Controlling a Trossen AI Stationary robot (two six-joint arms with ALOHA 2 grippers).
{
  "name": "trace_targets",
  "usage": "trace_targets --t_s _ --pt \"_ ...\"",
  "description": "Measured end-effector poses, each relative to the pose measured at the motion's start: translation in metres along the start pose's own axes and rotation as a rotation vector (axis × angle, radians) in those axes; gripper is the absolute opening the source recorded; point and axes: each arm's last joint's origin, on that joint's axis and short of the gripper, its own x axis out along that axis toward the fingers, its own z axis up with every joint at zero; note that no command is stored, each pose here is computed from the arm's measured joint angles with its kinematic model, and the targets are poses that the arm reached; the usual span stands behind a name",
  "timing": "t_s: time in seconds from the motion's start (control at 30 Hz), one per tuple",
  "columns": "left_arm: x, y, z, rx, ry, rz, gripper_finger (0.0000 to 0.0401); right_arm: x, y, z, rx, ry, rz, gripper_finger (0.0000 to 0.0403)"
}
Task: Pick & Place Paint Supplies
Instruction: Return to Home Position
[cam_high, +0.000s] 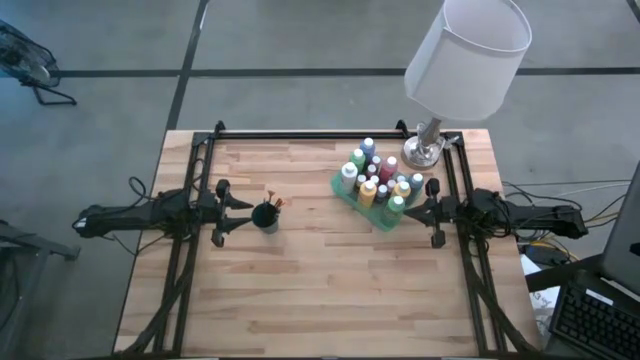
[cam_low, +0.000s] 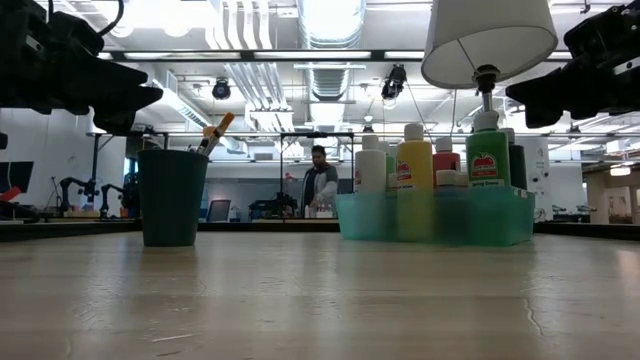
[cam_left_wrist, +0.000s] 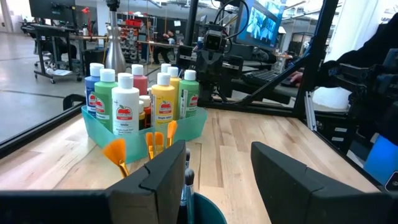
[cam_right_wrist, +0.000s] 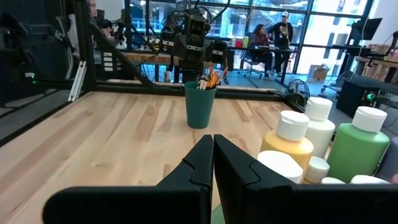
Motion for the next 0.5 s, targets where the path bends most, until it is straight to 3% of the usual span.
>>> trace_targets --t_s 0.5 --pt "0.0 0.0 0.0 0.0 0.0 0.0 0.0188 0.0 0.0 0.0 0.001 0.0 0.0 0.0008"
